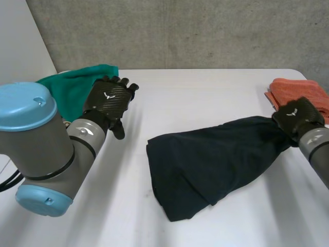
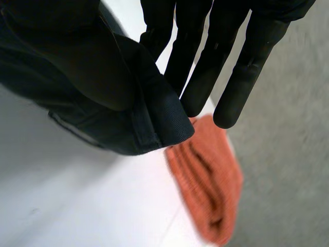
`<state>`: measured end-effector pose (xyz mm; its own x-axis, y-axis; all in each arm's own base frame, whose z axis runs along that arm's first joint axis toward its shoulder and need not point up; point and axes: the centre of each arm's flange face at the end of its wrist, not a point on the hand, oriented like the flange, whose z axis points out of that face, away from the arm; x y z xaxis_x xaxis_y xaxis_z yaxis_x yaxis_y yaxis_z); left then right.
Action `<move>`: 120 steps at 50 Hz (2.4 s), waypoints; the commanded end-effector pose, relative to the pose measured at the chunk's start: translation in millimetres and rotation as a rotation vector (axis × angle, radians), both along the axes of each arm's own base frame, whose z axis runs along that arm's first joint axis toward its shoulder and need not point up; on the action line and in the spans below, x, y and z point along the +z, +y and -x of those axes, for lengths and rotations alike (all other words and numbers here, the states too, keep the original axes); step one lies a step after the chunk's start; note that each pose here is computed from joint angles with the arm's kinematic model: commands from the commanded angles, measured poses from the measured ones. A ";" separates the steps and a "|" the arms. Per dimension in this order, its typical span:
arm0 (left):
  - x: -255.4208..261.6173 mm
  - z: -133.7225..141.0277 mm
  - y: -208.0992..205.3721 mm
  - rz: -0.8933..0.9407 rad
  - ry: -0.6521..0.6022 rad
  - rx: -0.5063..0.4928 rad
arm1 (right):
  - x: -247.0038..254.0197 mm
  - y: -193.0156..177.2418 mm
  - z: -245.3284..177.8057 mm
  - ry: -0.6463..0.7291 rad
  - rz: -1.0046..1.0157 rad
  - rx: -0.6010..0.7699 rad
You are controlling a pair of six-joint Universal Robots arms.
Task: Fold the laundry.
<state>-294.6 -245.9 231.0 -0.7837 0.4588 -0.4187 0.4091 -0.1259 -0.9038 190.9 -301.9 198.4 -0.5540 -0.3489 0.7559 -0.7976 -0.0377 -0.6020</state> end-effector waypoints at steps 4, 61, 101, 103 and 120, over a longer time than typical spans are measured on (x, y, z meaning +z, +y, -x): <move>2.8 -6.6 8.6 -0.002 0.000 0.006 | 8.8 108.8 -137.3 -0.025 0.161 0.643; -96.9 37.6 76.7 -0.408 -0.058 0.089 | -53.4 25.5 -92.2 -0.332 -0.582 0.294; 60.0 89.9 35.8 -0.228 0.257 -0.602 | -79.1 134.0 -76.1 -0.385 -0.184 0.511; 57.8 90.2 35.2 -0.232 0.255 -0.600 | -88.9 132.8 -81.0 -0.384 -0.178 0.522; 46.8 89.7 37.6 -0.267 0.242 -0.595 | -81.4 100.5 -115.4 -0.426 0.033 0.572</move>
<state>-386.0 -209.3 274.5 -0.4227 0.9033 -0.0737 0.1265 -0.0217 -0.9917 299.6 -186.7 106.6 -0.5119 -0.6845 0.5190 -0.3665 -0.3724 -0.8526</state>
